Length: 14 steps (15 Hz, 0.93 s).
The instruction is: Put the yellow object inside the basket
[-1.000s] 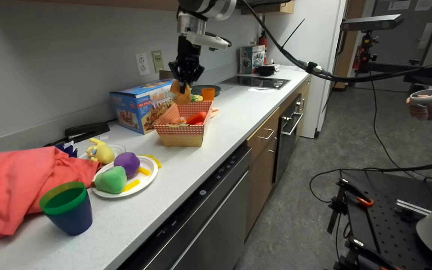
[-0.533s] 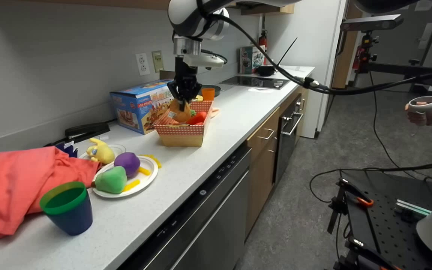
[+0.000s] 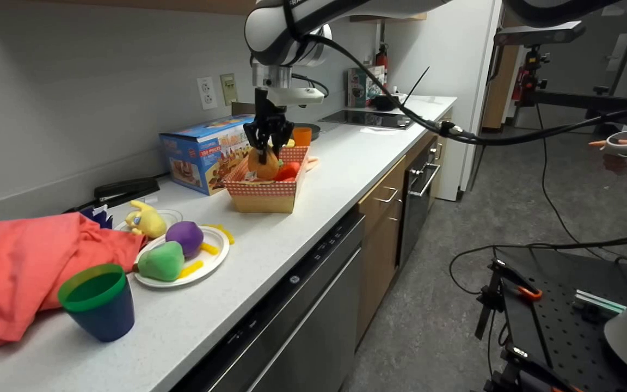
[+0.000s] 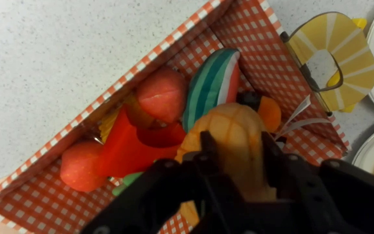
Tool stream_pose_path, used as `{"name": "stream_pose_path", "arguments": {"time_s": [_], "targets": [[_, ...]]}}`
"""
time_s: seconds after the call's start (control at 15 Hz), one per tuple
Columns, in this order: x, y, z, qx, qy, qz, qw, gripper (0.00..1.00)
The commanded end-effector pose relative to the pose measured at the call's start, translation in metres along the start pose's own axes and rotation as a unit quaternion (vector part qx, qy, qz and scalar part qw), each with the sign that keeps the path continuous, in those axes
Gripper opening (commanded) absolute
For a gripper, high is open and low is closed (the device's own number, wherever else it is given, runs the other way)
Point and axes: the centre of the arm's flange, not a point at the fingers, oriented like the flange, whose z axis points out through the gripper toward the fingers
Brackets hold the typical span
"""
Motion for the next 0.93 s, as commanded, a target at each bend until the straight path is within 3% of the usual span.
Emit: {"name": "stream_pose_path", "arguments": {"time_s": [0.0, 0.27, 0.87], "targets": [[-0.012, -0.007, -0.005, -0.012, 0.019, -0.005, 0.9997, 0.7], [-0.031, -0.01, -0.016, -0.019, 0.029, -0.015, 0.9993, 0.99], [-0.101, 0.01, -0.058, -0.016, 0.087, -0.016, 0.9959, 1.0]]}}
